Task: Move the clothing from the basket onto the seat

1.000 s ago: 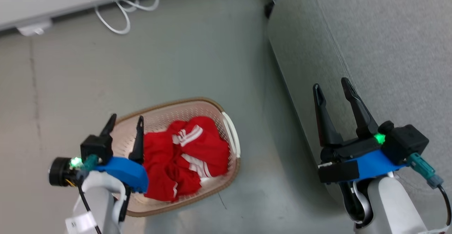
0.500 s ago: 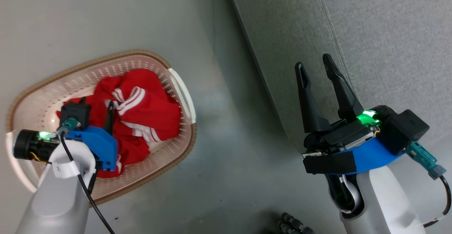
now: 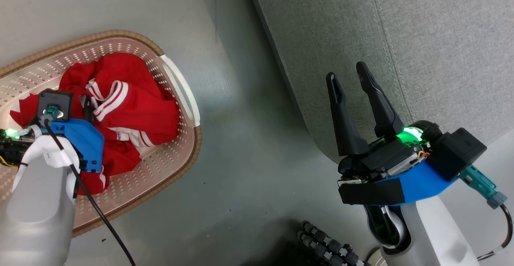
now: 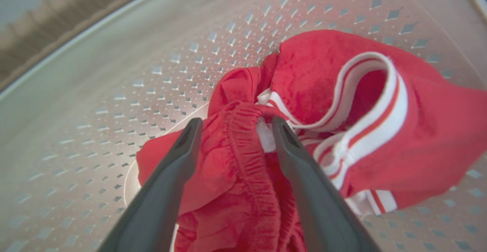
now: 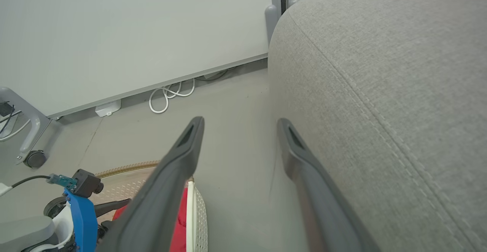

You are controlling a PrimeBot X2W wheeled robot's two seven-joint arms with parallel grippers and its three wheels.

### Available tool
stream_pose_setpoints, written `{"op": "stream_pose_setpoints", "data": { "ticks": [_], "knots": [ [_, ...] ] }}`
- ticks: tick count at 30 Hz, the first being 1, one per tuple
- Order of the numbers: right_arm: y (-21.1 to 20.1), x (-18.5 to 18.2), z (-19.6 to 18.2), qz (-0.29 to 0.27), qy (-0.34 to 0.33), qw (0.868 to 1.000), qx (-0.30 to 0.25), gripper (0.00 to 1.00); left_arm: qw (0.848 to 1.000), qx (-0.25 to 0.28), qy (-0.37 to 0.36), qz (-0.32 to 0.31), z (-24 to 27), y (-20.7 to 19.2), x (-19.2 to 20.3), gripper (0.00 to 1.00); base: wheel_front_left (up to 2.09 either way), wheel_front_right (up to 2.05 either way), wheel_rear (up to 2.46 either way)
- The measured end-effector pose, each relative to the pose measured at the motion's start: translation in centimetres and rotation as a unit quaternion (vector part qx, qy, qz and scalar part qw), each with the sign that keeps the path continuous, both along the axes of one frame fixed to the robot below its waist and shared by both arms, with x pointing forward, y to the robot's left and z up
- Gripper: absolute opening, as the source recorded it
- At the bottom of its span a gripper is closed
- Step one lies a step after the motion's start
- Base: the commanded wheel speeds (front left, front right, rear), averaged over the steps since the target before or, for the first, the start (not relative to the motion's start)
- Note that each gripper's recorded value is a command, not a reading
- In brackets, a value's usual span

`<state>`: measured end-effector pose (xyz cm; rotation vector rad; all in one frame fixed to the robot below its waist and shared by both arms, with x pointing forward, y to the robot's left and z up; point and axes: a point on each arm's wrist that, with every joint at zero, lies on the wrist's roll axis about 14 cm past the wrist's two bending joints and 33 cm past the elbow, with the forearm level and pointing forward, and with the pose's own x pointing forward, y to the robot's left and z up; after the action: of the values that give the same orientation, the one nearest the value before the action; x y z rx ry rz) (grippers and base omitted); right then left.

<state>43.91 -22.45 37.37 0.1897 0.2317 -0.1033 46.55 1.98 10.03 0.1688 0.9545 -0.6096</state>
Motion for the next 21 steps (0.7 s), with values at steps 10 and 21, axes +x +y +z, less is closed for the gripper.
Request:
{"op": "stream_pose_setpoints", "data": {
  "ticks": [10, 21],
  "knots": [
    [0.7, -0.3, -1.0, 0.004, 0.012, 1.0, 0.012, 1.0, 0.999, 0.041, 0.031, -0.003, -1.5, 1.1, -0.3, 1.0, 0.0, 0.0, 0.0],
    [1.0, -0.4, -1.2, 0.005, 0.014, 1.0, 0.018, 1.0, 0.996, 0.053, 0.072, -0.028, -2.3, 1.0, -2.1, 0.0, 0.0, 0.0, 0.0]
  ]
}}
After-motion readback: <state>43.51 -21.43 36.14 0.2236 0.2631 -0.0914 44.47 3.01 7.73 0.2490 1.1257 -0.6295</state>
